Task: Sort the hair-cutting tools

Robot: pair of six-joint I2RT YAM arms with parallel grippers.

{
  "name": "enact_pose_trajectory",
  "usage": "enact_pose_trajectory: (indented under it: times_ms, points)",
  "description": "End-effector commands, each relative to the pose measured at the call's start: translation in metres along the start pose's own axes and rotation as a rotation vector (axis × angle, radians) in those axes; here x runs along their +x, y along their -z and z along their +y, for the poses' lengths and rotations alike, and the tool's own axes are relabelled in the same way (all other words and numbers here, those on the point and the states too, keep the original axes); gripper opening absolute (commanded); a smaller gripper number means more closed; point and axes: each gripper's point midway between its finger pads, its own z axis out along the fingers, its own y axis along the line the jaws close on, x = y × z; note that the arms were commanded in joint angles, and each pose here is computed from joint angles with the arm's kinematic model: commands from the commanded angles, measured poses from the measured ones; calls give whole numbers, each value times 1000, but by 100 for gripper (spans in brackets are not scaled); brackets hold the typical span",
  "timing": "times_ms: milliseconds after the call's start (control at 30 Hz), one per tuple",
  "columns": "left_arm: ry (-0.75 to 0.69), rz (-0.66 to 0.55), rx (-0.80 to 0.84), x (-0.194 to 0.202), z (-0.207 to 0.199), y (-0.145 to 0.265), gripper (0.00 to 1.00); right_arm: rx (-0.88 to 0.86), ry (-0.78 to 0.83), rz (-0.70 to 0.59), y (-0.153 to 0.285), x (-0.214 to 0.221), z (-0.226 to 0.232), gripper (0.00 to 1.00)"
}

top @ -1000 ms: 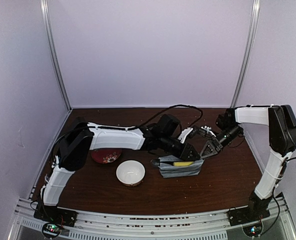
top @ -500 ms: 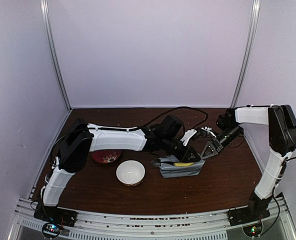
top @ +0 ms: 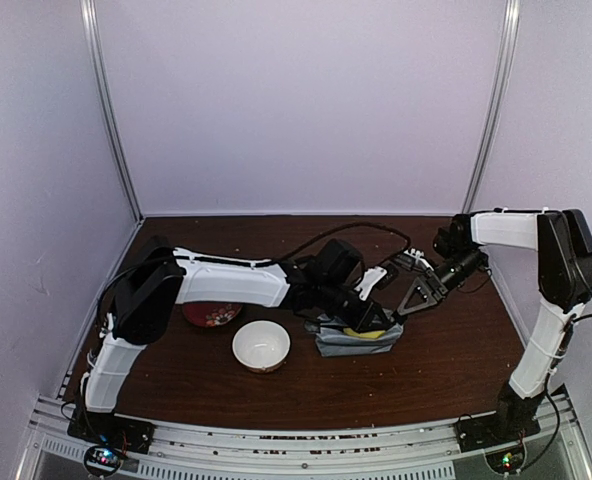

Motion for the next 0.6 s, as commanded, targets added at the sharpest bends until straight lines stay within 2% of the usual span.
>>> enact_pose_trajectory:
  times_ms: [0, 200, 367, 567]
  points:
    - [-40, -67, -13, -25, -6, 19, 0, -22, 17, -27, 5, -7, 9, 25]
    - [-45, -91, -17, -35, -11, 29, 0, 96, -4, -21, 4, -4, -14, 24]
    - [-52, -83, -25, -36, -13, 34, 0, 123, -17, -18, 4, -4, -20, 4]
    - [-43, -45, -47, -29, -7, 36, 0, 147, -17, -23, 6, -4, -22, 0]
